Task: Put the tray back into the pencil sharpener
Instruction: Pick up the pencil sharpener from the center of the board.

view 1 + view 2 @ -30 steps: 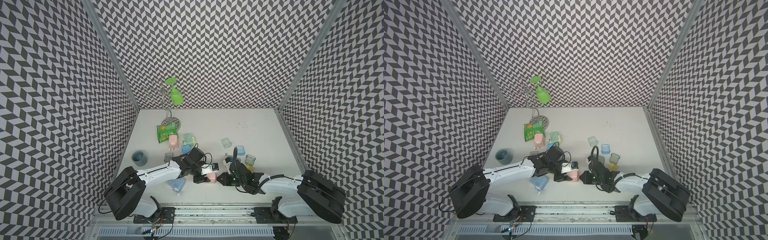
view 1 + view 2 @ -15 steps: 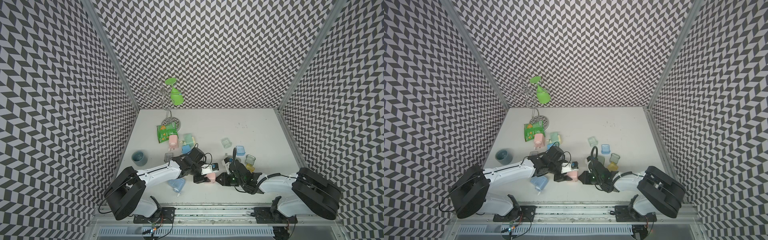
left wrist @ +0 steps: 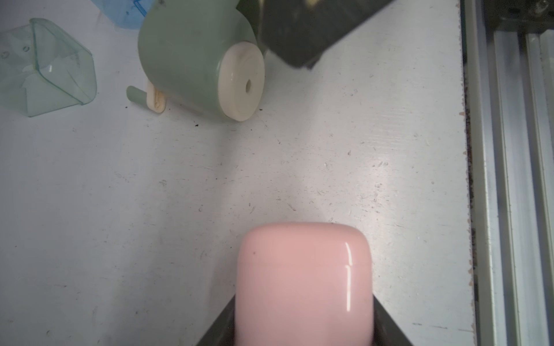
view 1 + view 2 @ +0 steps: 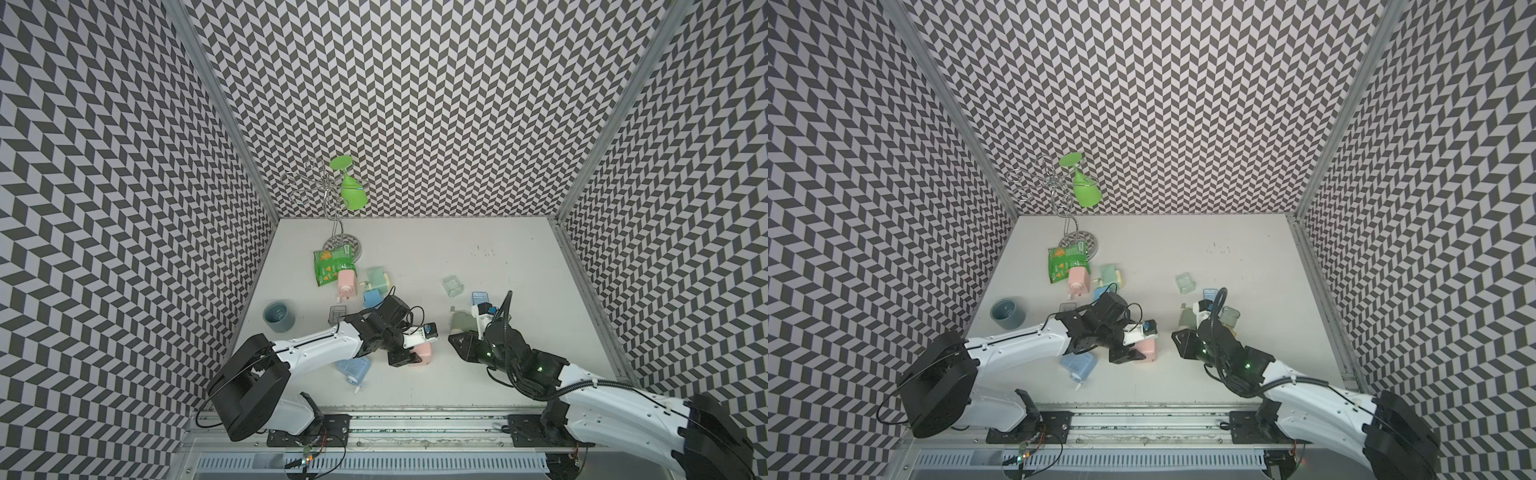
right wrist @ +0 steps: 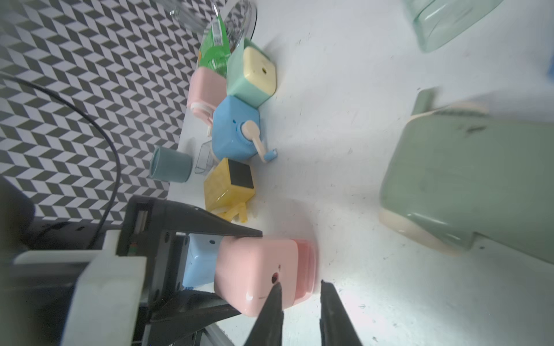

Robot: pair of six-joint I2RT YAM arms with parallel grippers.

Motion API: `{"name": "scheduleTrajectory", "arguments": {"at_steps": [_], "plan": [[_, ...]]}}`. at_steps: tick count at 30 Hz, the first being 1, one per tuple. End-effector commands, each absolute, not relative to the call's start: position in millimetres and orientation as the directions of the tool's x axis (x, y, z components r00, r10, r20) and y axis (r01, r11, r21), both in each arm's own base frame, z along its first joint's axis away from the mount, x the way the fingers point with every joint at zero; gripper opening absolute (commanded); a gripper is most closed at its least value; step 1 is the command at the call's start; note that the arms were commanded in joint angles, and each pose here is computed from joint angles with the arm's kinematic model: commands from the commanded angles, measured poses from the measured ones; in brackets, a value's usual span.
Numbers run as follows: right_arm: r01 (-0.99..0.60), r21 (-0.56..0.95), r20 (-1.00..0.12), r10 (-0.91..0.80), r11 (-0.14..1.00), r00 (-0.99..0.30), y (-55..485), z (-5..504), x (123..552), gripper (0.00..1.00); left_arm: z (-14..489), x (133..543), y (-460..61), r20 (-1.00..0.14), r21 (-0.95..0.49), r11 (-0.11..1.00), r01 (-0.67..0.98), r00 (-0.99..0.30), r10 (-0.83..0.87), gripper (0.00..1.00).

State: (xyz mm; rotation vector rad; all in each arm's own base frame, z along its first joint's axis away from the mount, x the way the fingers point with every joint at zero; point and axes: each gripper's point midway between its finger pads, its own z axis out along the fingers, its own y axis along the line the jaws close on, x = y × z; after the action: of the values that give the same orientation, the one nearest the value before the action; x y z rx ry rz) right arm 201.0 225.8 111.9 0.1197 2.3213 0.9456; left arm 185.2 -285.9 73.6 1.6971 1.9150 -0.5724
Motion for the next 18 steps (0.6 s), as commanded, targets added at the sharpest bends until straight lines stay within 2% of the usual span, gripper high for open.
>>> {"name": "scheduleTrajectory", "arguments": {"at_steps": [1, 7, 10, 13, 18], "plan": [[-0.085, 0.59, -0.575, 0.344, 0.803, -0.743, 201.4, 118.5, 212.8, 0.24, 111.1, 200.9, -295.8, -0.714, 0.035, 0.254, 0.967, -0.153, 0.684, 0.0], [-0.096, 0.599, -0.592, 0.359, 0.795, -0.722, 198.8, 125.0, 214.9, 0.24, 165.2, 235.8, -282.2, -0.797, 0.047, 0.534, 0.844, -0.29, 0.529, 0.0], [-0.106, 0.608, -0.596, 0.365, 0.787, -0.715, 200.1, 129.3, 215.8, 0.24, 197.2, 252.9, -266.1, -0.822, -0.007, 0.674, 0.739, -0.388, 0.417, 0.0], [-0.122, 0.613, -0.605, 0.364, 0.78, -0.708, 201.8, 134.6, 217.1, 0.24, 223.7, 269.2, -240.1, -0.837, -0.03, 0.778, 0.627, -0.441, 0.323, 0.0], [-0.144, 0.628, -0.604, 0.361, 0.765, -0.711, 207.4, 136.1, 218.8, 0.24, 248.2, 301.8, -165.1, -0.859, -0.075, 0.928, 0.364, -0.496, 0.125, 0.0]]}}
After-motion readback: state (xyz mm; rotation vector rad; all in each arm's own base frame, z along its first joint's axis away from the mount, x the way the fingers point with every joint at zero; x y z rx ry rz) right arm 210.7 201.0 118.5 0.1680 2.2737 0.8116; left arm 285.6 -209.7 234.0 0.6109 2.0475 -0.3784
